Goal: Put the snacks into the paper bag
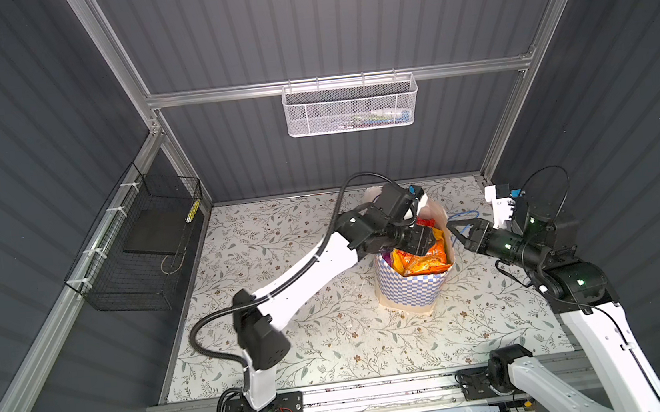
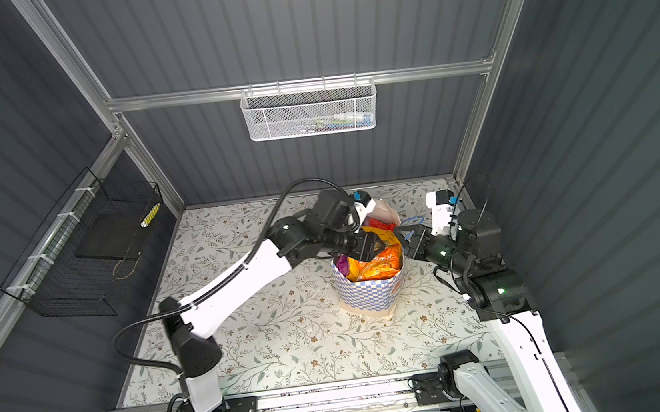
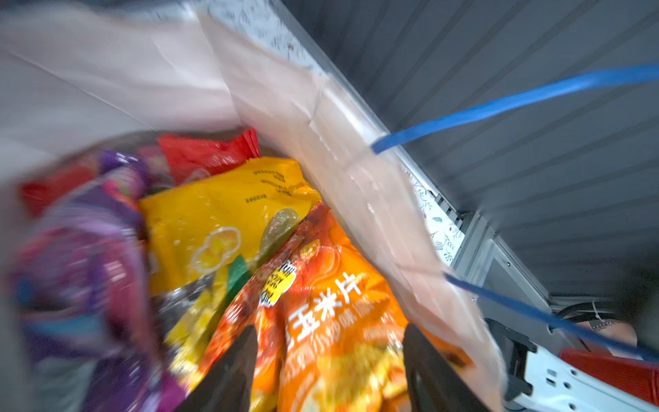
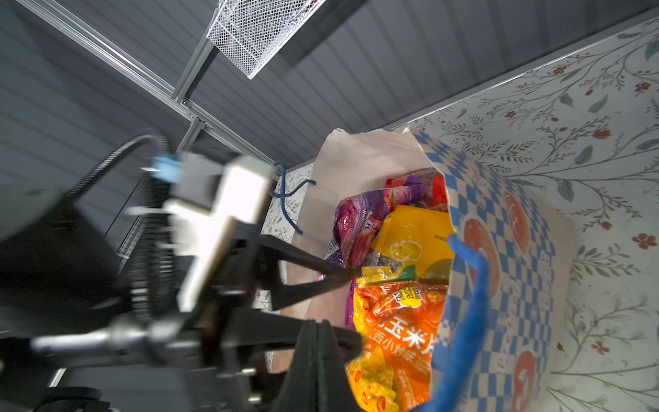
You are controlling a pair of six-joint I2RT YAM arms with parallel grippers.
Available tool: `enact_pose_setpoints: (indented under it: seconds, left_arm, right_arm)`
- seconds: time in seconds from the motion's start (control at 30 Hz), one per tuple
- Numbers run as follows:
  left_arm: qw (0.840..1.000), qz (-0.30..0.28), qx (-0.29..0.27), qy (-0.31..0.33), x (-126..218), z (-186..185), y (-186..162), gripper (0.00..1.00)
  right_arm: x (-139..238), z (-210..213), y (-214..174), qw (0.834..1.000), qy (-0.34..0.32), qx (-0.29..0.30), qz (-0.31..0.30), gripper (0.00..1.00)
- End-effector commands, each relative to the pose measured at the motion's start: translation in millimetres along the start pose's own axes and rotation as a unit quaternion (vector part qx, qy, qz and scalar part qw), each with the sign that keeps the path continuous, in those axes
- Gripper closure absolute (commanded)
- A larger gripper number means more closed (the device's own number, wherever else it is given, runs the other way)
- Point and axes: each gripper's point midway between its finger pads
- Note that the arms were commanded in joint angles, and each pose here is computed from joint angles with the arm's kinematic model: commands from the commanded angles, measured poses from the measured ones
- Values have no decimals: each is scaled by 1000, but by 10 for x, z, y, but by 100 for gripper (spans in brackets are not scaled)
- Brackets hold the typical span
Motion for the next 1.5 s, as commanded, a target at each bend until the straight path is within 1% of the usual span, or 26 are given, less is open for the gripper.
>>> enact_pose_setpoints:
  seconds: [0.0, 0.1, 0.13, 0.23, 0.27, 0.33, 0.5, 0.57, 0.63, 0.67, 0.7, 0.73, 0.77, 0.8, 0.83, 0.87, 0.9, 0.97, 1.0, 1.07, 1.1, 1.2, 1.27, 1.33, 1.4, 1.47]
  left_arm:
    - [996, -83, -20, 23, 574, -25, 277, 28]
    - [989, -114, -31, 92, 804, 211, 311, 23]
    - [986, -118, -35, 116, 836, 300, 306, 20]
    - [979, -109, -53, 165, 805, 485, 258, 5]
    - [977, -102, -59, 180, 758, 540, 244, 2]
    - [970, -95, -66, 213, 669, 659, 246, 1]
    - [959, -81, -72, 262, 345, 850, 277, 2]
    - [950, -75, -68, 294, 229, 1013, 302, 3]
    - [936, -68, -59, 340, 140, 1268, 340, 5]
    - [931, -64, -47, 356, 109, 1396, 368, 8]
    - [930, -54, -38, 362, 33, 1491, 366, 14]
    - [930, -51, -32, 364, -4, 1532, 365, 22]
    - [932, -48, -24, 358, -22, 1542, 364, 43]
    - [937, -48, -16, 346, -24, 1513, 361, 70]
    - [943, -50, -10, 328, -18, 1453, 365, 84]
    - [951, -57, -4, 302, 12, 1365, 380, 95]
    - [962, -69, 1, 266, 38, 1230, 417, 100]
    - [977, -90, 8, 195, 128, 953, 508, 100]
    - [981, -97, 11, 168, 166, 827, 567, 100]
    - [987, -94, 11, 130, 181, 615, 655, 100]
    - [988, -92, 9, 122, 190, 547, 698, 100]
    - [986, -87, 4, 143, 194, 589, 753, 100]
    - [981, -91, 4, 172, 218, 726, 755, 100]
    - [979, -91, 7, 181, 307, 786, 744, 100]
    - [973, -118, 2, 200, 511, 819, 808, 100]
    - [962, -156, -2, 223, 795, 872, 905, 100]
  right_arm:
    - [118, 241, 202, 998, 36, 31, -40, 100]
    - [109, 236, 197, 998, 36, 31, -39, 100]
    - [108, 235, 196, 998, 36, 31, -38, 100]
    - [99, 230, 196, 998, 36, 30, -37, 100]
    - [93, 228, 193, 998, 36, 30, -36, 100]
    - [85, 229, 193, 998, 37, 29, -34, 100]
    - [84, 226, 188, 998, 36, 29, -33, 100]
    - [90, 218, 182, 998, 33, 29, -33, 100]
    - [88, 213, 177, 999, 33, 29, -32, 100]
    - [84, 209, 173, 999, 33, 29, -32, 100]
    - [74, 199, 164, 999, 32, 27, -30, 100]
    - [67, 190, 157, 999, 31, 28, -29, 100]
    - [54, 172, 150, 999, 28, 28, -27, 100]
    - [37, 141, 145, 999, 22, 30, -26, 100]
    - [14, 110, 147, 999, 16, 31, -25, 100]
    - [-23, 78, 154, 999, 10, 33, -22, 100]
    - [-79, 72, 167, 999, 12, 33, -16, 100]
    - [-208, 173, 221, 999, 29, 41, -2, 100]
    - [-286, 257, 251, 998, 31, 51, 6, 100]
    - [-423, 496, 334, 996, 39, 82, 9, 100]
    - [-502, 652, 365, 994, 59, 89, 13, 100]
    - [-690, 949, 515, 991, 112, 75, 30, 100]
    - [-725, 1024, 632, 990, 117, 73, 23, 100]
    - [-723, 1148, 784, 989, 132, 71, 11, 100]
    - [-762, 1304, 903, 985, 156, 68, 10, 100]
    - [-830, 1416, 954, 983, 170, 70, 17, 100]
Point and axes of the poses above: each gripper's point midway between its finger pads, its own x axis back along the fingers, its own z axis along the line the jaws close on, y = z × x, and after that the axes turned 8 degrees about x, right-handed
